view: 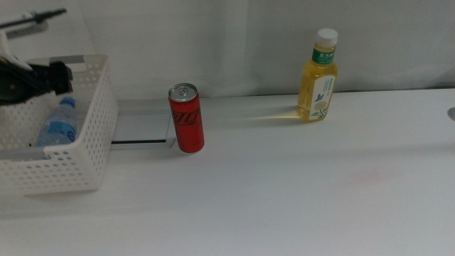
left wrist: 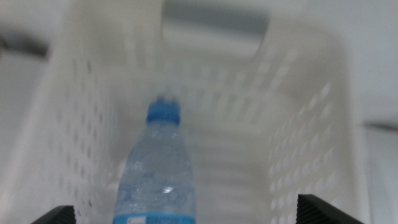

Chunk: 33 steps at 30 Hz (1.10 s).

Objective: Use arms to grab the bottles and put them into the dustbin to the left of the table.

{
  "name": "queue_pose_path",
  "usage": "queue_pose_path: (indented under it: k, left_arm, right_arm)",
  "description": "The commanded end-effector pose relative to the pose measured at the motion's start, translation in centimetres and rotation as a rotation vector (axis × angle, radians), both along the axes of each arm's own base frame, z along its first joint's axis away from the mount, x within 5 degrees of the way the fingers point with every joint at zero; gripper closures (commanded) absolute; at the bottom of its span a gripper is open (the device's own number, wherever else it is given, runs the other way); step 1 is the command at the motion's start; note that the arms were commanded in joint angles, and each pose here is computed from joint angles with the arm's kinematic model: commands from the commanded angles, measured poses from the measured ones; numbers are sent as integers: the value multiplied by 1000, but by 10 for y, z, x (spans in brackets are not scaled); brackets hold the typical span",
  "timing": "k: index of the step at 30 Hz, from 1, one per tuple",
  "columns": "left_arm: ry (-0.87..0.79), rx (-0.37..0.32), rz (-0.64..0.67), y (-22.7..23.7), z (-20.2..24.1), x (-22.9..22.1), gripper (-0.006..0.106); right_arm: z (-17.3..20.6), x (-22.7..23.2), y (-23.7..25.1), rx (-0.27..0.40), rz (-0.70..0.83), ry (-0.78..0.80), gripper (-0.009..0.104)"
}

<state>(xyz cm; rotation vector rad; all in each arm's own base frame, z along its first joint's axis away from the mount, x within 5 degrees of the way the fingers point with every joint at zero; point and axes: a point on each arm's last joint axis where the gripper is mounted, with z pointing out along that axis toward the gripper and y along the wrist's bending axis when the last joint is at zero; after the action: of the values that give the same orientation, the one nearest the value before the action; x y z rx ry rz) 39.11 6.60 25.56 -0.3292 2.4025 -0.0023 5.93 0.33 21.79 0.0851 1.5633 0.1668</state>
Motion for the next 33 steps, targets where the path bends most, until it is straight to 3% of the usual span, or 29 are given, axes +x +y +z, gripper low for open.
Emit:
queue_pose_path:
  k: [1, 11, 17, 25, 33]
  left_arm:
    - [-80, 14, -20, -7, 26, -6, 8]
    - [-252, 55, -133, -46, 112, -57, 8]
    - [-364, 50, -240, -81, 129, -104, 8]
    - [-504, 26, -389, -113, 95, -180, 8]
    - [-666, -18, -546, -137, 2, -224, 8]
  right_arm:
    - [-1, 0, 0, -9, -6, -6, -4]
    - [-1, 0, 0, -16, -6, -6, -4]
    - [0, 0, 0, -18, -7, -14, -4]
    - [0, 0, 0, -18, -7, -14, -4]
    - [0, 0, 0, -18, -7, -14, -4]
